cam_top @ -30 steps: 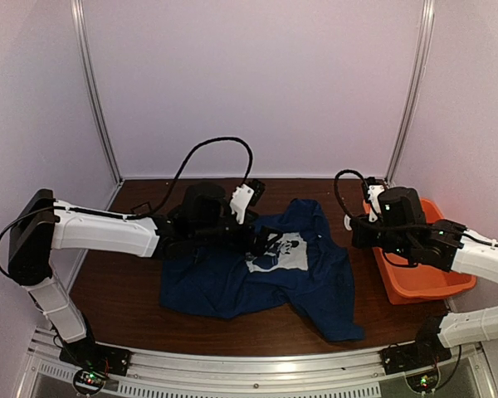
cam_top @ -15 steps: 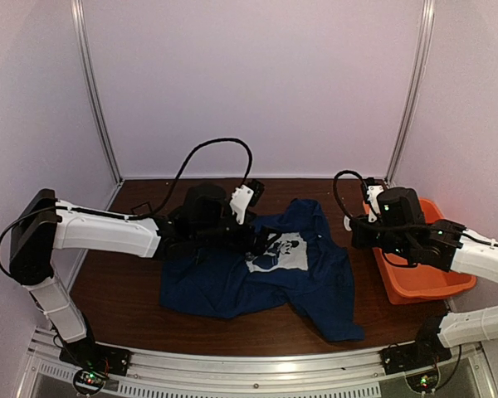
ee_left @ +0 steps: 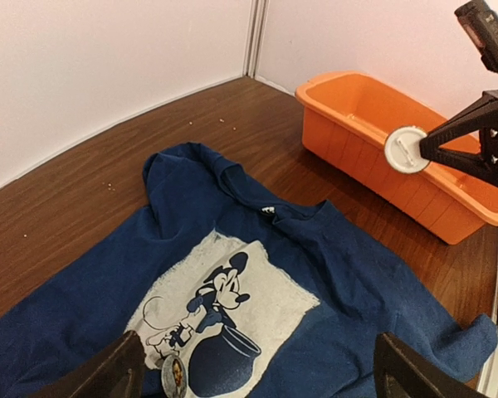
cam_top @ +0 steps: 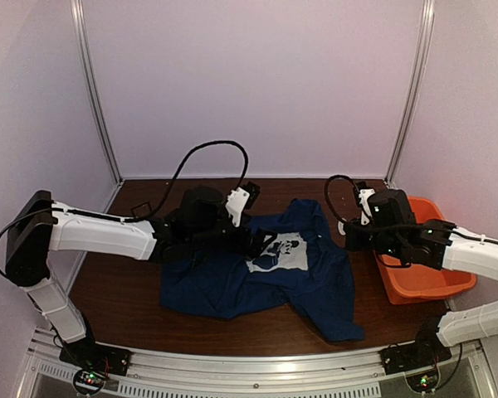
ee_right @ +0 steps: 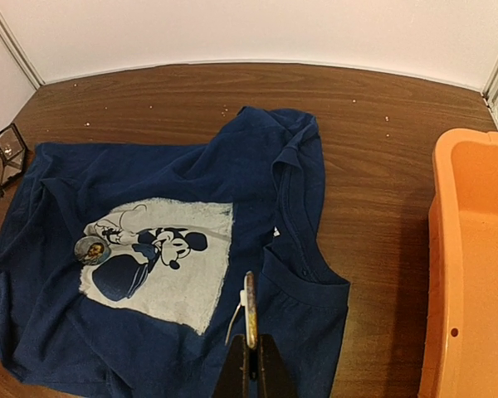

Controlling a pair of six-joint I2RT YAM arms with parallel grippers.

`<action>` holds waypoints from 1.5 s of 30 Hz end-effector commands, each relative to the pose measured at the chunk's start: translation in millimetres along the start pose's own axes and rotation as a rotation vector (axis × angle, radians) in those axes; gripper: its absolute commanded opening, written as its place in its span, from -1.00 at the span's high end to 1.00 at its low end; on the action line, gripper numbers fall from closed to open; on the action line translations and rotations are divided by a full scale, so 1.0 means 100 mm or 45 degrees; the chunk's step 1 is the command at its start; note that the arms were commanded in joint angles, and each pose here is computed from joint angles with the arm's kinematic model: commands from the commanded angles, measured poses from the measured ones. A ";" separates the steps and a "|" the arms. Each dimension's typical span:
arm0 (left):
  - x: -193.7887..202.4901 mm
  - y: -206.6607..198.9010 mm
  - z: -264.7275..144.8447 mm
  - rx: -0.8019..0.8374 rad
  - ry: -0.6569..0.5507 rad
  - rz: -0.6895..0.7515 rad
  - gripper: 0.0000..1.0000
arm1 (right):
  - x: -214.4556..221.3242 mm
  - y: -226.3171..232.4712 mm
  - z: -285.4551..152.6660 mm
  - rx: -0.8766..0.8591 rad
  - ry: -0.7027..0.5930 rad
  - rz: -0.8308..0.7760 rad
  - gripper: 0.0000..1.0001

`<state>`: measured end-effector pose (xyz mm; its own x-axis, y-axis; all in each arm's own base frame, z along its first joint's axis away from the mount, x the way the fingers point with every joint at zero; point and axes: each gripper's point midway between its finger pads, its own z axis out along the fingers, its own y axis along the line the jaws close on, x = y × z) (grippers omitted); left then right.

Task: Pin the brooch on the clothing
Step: Hold the clothing with brooches at the center of the board.

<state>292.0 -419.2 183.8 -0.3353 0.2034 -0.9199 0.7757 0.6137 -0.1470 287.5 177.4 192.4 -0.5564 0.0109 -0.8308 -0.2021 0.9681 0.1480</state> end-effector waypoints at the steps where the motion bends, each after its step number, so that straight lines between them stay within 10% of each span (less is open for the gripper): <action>1: -0.17 0.04 -0.12 -0.025 -0.072 0.009 -0.95 | -0.08 0.06 0.00 -0.024 -0.006 0.030 1.00; 45: -0.27 0.00 -0.04 -0.014 -0.050 0.026 -0.95 | -0.06 0.01 -0.05 -0.001 0.010 0.012 1.00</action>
<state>295.3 -418.5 199.2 -0.3226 0.1885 -0.9276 0.7680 0.6249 -0.1401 286.7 179.9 190.7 -0.5730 0.0031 -0.8195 -0.2088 0.9664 0.1497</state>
